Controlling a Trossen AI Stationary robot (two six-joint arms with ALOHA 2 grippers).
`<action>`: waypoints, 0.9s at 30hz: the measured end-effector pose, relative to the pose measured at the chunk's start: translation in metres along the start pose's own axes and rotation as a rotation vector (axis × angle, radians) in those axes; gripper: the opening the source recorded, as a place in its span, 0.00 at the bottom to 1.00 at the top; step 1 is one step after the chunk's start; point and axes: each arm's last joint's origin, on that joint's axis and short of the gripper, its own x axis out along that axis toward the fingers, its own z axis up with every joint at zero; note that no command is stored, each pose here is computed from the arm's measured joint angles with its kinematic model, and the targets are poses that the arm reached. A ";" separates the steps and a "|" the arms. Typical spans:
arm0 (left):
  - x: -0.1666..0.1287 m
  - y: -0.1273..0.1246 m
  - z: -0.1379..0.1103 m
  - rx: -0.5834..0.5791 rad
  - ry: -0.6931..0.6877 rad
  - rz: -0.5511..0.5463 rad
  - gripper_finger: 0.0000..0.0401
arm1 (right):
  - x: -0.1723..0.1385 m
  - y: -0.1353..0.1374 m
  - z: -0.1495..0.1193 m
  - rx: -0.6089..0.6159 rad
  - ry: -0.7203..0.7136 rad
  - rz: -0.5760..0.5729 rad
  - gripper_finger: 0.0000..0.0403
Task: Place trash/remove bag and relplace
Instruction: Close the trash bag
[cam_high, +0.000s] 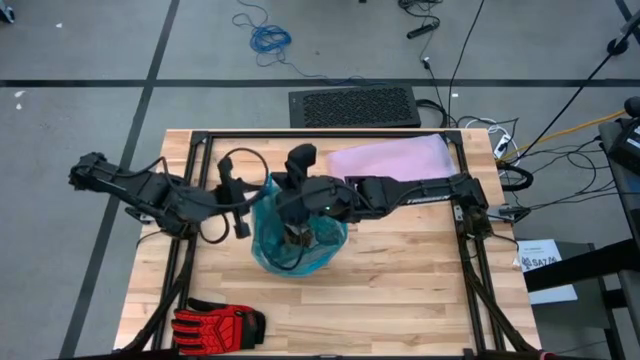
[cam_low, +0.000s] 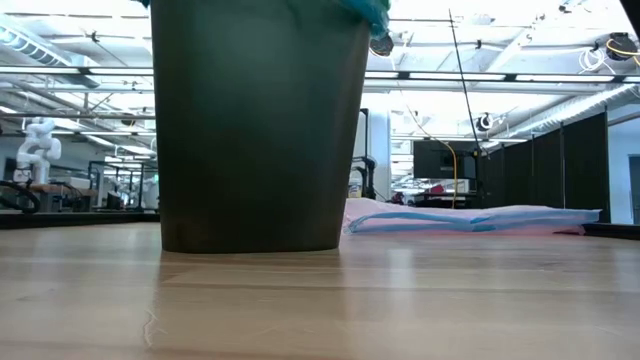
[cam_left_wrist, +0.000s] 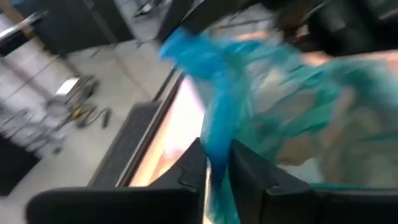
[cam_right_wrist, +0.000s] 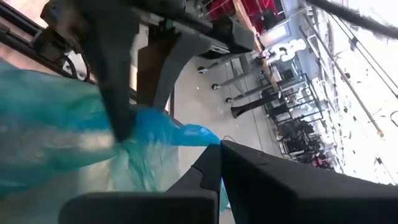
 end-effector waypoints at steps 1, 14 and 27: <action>-0.001 -0.001 0.002 0.004 -0.018 -0.019 0.20 | 0.000 0.000 0.000 0.000 0.006 -0.007 0.00; -0.013 0.001 0.012 0.021 -0.051 0.011 0.48 | -0.022 -0.019 0.009 0.047 -0.030 -0.100 0.00; -0.043 0.029 0.010 -0.008 -0.136 0.053 0.55 | -0.044 -0.034 0.014 0.077 -0.078 -0.109 0.00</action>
